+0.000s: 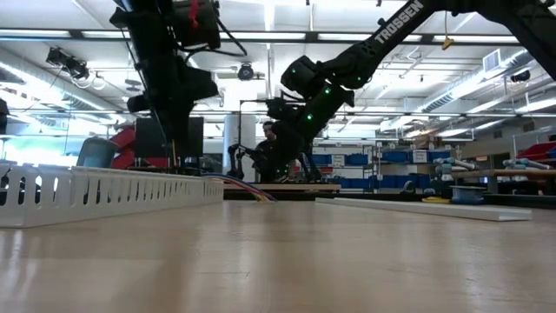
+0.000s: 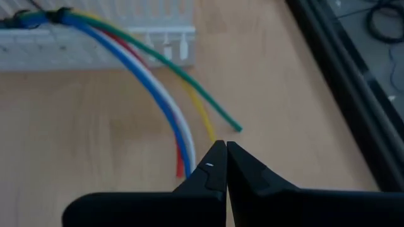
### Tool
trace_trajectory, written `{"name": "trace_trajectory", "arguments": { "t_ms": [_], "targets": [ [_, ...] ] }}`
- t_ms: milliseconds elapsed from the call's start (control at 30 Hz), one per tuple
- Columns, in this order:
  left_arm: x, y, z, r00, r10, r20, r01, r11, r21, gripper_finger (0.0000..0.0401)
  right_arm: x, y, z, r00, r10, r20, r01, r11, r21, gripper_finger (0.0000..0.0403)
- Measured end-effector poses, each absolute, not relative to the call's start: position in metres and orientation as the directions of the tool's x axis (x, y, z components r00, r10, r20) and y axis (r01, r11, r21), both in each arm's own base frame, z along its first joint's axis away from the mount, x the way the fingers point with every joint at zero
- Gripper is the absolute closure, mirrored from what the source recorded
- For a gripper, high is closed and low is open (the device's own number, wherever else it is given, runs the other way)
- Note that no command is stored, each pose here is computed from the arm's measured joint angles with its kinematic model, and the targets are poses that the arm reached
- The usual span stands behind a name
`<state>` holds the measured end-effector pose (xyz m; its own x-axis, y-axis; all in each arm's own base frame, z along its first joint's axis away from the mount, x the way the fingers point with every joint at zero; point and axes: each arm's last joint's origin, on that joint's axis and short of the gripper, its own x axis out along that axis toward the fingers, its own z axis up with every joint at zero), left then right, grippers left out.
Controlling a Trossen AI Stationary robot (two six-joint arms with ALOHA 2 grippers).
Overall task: Ziptie cables
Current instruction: Put the ziptied cables into the white cable duct
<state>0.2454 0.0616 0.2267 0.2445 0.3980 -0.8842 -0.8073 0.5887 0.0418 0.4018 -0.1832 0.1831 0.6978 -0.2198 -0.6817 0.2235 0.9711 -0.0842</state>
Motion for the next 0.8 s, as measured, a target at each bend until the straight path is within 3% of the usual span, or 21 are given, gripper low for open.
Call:
{"name": "trace_trajectory", "arguments": {
  "t_ms": [300, 433, 800],
  "targets": [
    [0.25, 0.071, 0.215, 0.118, 0.591, -0.798, -0.877, 0.438, 0.195, 0.0394, 0.394, -0.181, 0.175, 0.623, -0.184, -0.76, 0.218, 0.974, -0.057, 0.0403],
    [0.248, 0.079, 0.216, 0.08, 0.645, -0.76, -0.919, 0.343, 0.195, 0.0384, 0.391, -0.181, 0.173, 0.598, -0.173, -0.783, 0.217, 0.975, -0.049, 0.0403],
    [0.248, 0.093, 0.206, 0.042, 0.59, -0.807, -0.942, 0.293, 0.165, 0.0287, 0.39, -0.18, 0.172, 0.586, -0.161, -0.794, 0.213, 0.976, -0.041, 0.0403]
  ]
}}
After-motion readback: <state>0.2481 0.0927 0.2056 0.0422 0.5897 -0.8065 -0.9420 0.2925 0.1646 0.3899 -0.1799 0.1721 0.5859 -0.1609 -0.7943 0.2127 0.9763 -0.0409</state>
